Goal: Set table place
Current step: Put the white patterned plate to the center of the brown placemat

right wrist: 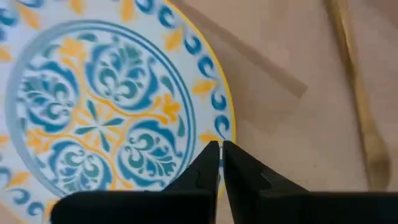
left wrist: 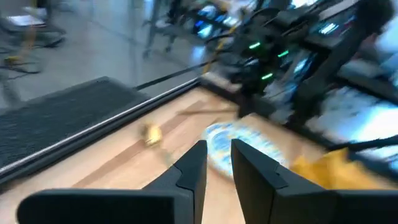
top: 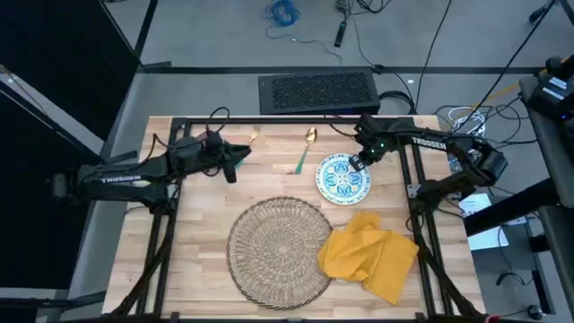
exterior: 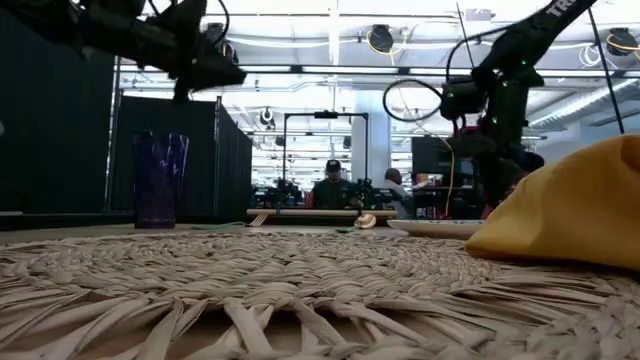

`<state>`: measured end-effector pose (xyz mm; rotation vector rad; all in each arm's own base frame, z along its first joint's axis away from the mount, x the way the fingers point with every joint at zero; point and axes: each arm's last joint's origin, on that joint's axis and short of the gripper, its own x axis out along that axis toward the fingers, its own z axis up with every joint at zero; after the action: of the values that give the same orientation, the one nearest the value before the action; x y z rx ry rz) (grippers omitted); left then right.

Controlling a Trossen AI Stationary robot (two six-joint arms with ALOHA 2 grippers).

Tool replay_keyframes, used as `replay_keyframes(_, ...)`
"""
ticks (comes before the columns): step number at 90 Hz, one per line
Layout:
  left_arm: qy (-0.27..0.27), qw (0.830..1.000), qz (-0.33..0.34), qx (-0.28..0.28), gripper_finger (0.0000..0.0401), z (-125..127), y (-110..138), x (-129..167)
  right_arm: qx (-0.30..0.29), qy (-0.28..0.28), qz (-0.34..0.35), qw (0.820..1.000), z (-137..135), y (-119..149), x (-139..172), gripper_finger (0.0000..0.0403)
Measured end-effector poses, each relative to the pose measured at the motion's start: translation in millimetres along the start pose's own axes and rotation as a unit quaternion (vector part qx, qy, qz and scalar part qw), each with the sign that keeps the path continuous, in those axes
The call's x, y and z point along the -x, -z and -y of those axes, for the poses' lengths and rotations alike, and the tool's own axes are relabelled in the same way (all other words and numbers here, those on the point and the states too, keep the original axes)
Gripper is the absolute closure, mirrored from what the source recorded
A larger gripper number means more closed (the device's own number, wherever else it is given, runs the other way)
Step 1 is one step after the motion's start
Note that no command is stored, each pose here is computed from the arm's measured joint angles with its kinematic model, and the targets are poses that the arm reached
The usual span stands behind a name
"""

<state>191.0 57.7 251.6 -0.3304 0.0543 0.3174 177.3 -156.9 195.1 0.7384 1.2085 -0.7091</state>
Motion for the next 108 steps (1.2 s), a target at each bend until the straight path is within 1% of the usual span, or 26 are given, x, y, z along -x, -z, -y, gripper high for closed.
replay_keyframes(6, 0.019, 1.000, 0.005, 0.005, 0.0343, 6, 3, -8, 0.014, 0.004, 0.007, 1.000, -2, -6, 11, 0.0370)
replay_keyframes(11, 0.024, 1.000, 0.000, 0.002, 0.0344, 11, 2, -16, 0.027, 0.010, 0.011, 1.000, -3, -10, 19, 0.0366)
replay_keyframes(24, 0.030, 0.999, -0.027, -0.013, 0.0368, 25, 2, -44, 0.049, 0.004, 0.051, 0.997, -3, -8, 43, 0.0371)
replay_keyframes(30, 0.036, 0.998, -0.045, -0.024, 0.0385, 32, 5, -60, 0.045, 0.000, 0.085, 0.995, 1, -2, 57, 0.0375)
replay_keyframes(36, 0.039, 0.997, -0.060, -0.034, 0.0397, 37, 8, -76, 0.026, -0.001, 0.120, 0.992, 8, 7, 71, 0.0378)
replay_keyframes(46, 0.045, 0.995, -0.082, -0.036, 0.0400, 45, 18, -99, -0.002, -0.010, 0.178, 0.984, 17, 24, 93, 0.0380)
replay_keyframes(60, 0.064, 0.994, -0.082, -0.032, 0.0401, 62, 33, -127, -0.013, -0.019, 0.223, 0.975, 20, 46, 111, 0.0380)
replay_keyframes(71, 0.052, 0.995, -0.081, -0.039, 0.0401, 66, 48, -153, -0.026, -0.026, 0.238, 0.971, 21, 53, 116, 0.0380)
replay_keyframes(83, 0.042, 0.993, -0.092, -0.054, 0.0401, 63, 63, -183, -0.033, -0.029, 0.225, 0.973, 20, 53, 108, 0.0381)
replay_keyframes(93, 0.034, 0.991, -0.118, -0.057, 0.0401, 57, 83, -203, -0.029, -0.031, 0.211, 0.976, 18, 52, 102, 0.0381)
replay_keyframes(108, 0.026, 0.987, -0.148, -0.061, 0.0401, 52, 109, -220, -0.025, -0.065, 0.217, 0.974, 14, 49, 96, 0.0381)
